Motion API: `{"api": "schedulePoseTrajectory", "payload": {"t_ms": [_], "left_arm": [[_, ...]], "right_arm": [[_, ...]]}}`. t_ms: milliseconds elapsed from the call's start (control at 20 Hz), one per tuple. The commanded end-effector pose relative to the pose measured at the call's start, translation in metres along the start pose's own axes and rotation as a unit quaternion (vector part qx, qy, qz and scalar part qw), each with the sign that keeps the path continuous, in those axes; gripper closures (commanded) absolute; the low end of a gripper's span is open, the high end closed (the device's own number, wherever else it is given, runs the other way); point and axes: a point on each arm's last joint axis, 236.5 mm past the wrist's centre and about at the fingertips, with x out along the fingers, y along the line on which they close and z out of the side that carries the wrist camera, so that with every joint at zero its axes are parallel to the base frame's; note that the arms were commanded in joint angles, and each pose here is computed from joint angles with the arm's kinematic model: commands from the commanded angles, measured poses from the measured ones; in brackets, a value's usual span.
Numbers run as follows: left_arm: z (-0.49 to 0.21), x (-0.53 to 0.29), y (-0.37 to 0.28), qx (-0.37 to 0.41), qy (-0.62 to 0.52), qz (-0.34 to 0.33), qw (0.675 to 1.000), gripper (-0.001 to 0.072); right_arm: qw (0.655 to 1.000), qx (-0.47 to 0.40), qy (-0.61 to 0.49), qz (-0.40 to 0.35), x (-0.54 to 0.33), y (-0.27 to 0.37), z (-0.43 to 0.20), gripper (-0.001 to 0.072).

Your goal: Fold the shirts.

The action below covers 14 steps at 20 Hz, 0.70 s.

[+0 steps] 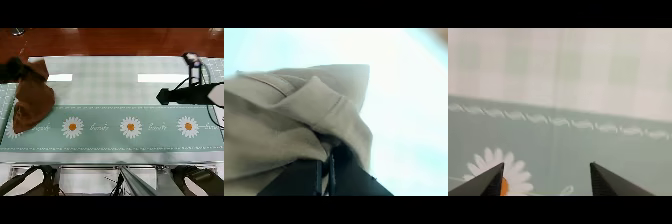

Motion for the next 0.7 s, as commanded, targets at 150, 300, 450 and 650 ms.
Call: {"api": "schedulePoseTrajectory", "payload": {"t_ms": [150,300,450,650], "left_arm": [[0.068,-0.153,-0.215,0.120,-0.169,-0.199,0.958,0.0683],[0.077,-0.213,-0.278,0.146,-0.215,-0.264,0.929,0.0683],[0.076,-0.261,-0.328,0.153,-0.252,-0.330,0.897,0.0683],[0.053,-0.279,-0.375,0.143,-0.239,-0.408,0.870,0.0683]], "right_arm": [[0.991,-0.004,-0.130,0.033,-0.114,0.017,0.020,0.0093],[0.986,-0.007,-0.160,0.041,-0.146,0.018,0.011,0.0093],[0.980,-0.002,-0.195,0.050,-0.171,0.018,0.008,0.0093],[0.973,0.008,-0.224,0.059,-0.193,0.019,0.003,0.0093]]}}
